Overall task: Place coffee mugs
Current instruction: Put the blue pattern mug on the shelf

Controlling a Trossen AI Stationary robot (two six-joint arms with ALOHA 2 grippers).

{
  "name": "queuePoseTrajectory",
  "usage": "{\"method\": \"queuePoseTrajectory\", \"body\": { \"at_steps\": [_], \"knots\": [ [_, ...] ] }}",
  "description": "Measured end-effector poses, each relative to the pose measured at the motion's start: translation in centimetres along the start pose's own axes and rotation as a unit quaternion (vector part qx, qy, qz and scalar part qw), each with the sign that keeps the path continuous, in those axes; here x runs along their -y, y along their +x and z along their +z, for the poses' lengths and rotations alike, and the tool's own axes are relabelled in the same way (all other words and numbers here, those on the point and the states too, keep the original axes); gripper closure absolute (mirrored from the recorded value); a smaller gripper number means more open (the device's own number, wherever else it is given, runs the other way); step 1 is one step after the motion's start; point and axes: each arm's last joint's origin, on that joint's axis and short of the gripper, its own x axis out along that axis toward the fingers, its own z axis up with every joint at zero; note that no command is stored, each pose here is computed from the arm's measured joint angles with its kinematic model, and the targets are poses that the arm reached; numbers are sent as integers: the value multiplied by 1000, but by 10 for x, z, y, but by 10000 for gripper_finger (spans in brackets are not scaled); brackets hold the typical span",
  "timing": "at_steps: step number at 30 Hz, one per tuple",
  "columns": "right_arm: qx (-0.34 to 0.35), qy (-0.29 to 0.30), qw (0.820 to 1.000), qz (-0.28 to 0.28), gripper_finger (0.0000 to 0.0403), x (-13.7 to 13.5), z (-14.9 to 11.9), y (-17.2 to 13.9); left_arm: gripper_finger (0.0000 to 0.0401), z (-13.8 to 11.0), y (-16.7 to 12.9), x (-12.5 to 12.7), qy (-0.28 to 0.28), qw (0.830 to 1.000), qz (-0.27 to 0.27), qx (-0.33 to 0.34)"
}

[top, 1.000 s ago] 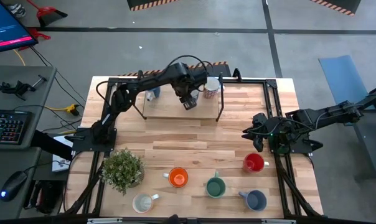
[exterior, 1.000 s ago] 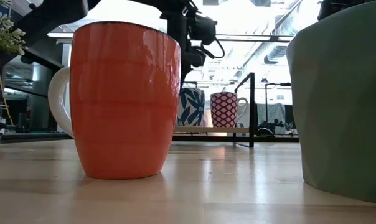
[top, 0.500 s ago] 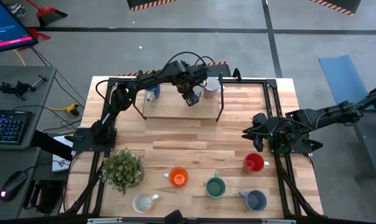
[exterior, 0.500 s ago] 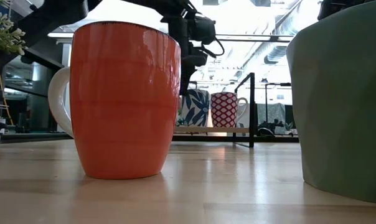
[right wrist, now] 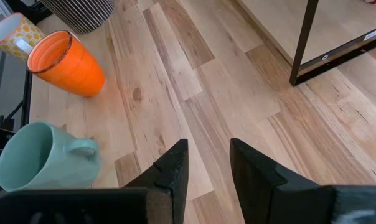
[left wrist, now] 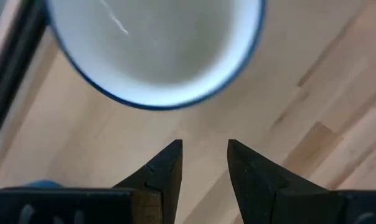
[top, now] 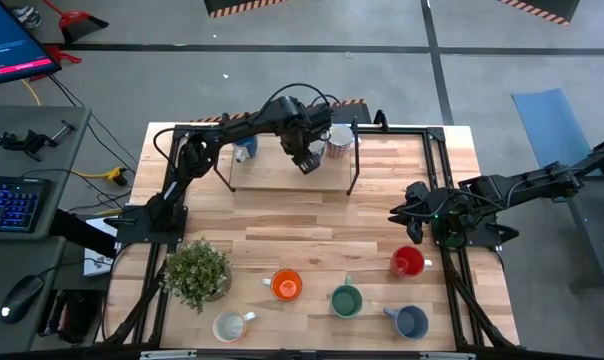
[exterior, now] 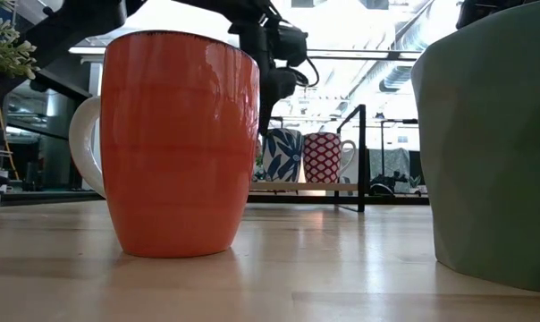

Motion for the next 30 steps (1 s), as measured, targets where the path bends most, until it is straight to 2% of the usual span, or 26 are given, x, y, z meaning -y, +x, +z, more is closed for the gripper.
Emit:
{"method": "queuePoseTrajectory", "body": {
  "at_steps": [11, 15, 30],
  "knots": [
    [0, 0, 1000, 0, 304, 0, 0, 0, 286, 9, -2, 19, 53, 996, -17, 64],
    [0, 0, 1000, 0, 304, 0, 0, 0, 286, 14, -1, 18, 52, 995, -18, 85],
    [0, 1, 1000, 0, 304, 0, 0, 0, 286, 16, 2, 10, 43, 995, 16, 83]
  ]
}}
